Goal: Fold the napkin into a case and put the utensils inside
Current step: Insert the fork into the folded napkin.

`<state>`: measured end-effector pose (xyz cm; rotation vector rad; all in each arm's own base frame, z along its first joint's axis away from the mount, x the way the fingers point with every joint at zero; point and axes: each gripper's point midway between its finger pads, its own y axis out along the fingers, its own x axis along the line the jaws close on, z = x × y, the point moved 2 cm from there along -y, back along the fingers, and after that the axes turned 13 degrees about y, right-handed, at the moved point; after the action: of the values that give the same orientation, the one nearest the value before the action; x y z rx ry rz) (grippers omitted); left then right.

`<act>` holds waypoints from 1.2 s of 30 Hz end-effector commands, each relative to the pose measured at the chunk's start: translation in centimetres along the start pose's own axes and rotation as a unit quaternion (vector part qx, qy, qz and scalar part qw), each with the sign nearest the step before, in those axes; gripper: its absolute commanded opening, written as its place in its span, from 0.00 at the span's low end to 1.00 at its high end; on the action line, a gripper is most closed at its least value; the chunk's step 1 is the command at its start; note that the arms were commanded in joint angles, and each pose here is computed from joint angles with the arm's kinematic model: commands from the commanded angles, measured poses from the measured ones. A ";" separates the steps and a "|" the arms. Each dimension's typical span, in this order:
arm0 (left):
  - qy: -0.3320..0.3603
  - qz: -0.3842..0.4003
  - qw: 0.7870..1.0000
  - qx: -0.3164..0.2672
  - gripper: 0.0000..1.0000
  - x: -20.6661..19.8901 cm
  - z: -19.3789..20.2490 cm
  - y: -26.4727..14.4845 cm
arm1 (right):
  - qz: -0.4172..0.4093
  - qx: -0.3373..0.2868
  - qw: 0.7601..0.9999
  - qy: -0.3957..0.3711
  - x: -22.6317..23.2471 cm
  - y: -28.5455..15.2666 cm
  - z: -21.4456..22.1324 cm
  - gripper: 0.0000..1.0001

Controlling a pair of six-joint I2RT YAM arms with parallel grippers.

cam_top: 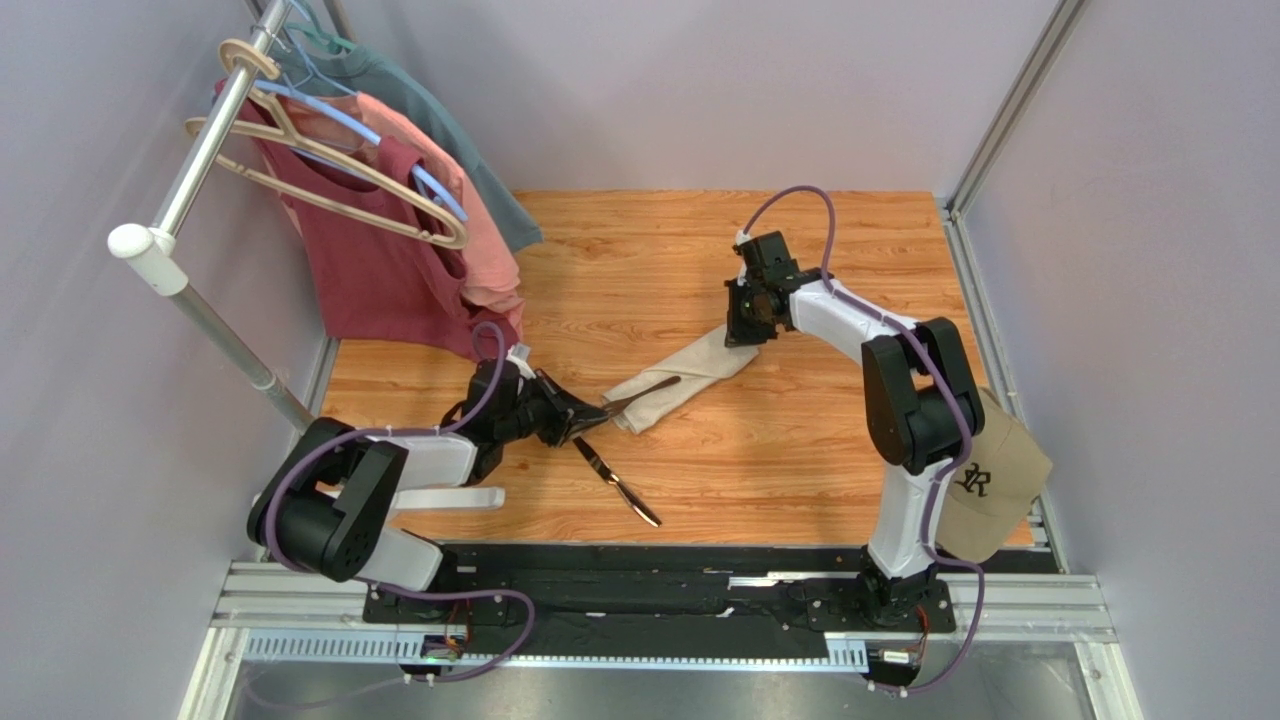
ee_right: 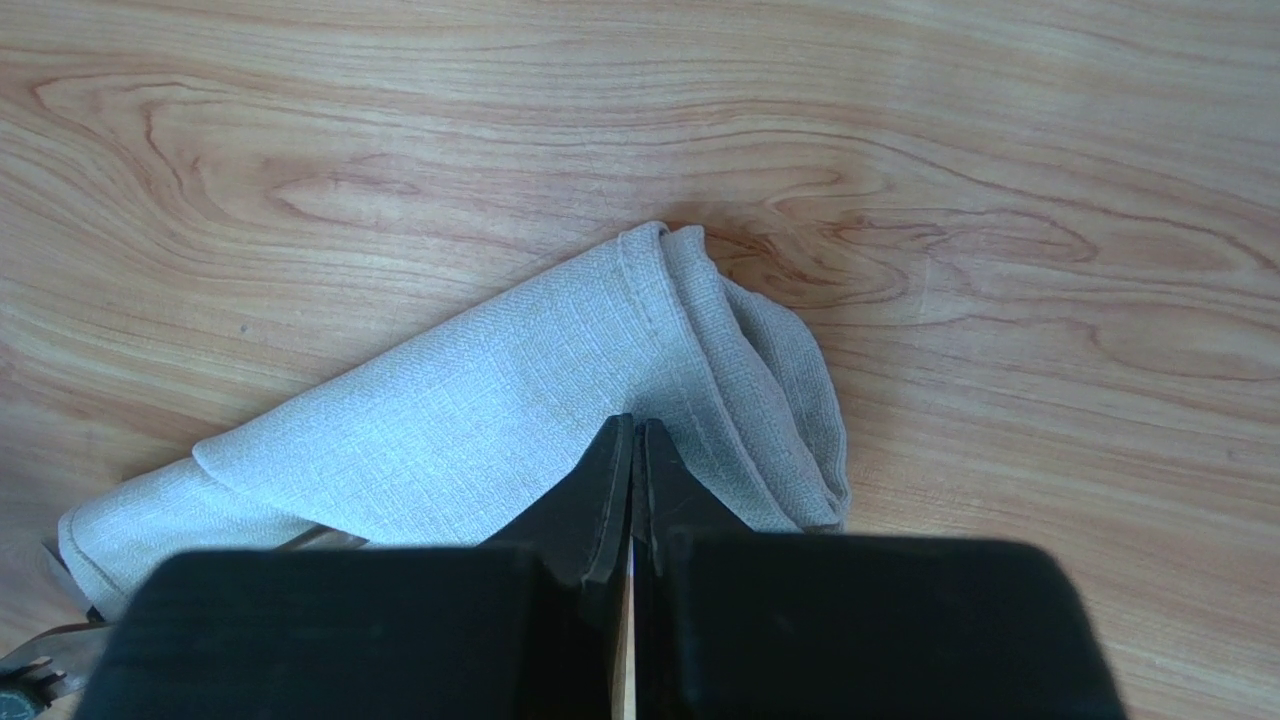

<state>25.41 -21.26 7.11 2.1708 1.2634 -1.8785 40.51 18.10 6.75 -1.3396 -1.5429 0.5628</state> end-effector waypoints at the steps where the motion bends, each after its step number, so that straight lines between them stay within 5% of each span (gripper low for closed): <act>1: -0.004 0.011 1.000 -0.021 0.00 -0.4 -0.6 0.4 | 0.007 -0.016 1.000 0.011 0.2 0.6 -1.0 0.00; 23: 0.005 0.059 0.996 -0.068 0.00 -1.9 -2.7 3.2 | 0.005 0.009 1.000 0.027 -0.6 2.3 0.0 0.00; 36: 0.002 0.061 0.997 -0.039 0.00 -3.0 -3.4 6.4 | 0.000 0.009 1.000 0.025 -0.4 2.5 -0.2 0.00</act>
<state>30.64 -24.49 6.31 2.1184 1.2113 -1.7908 40.88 18.22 4.80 -1.3244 -1.4881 0.5551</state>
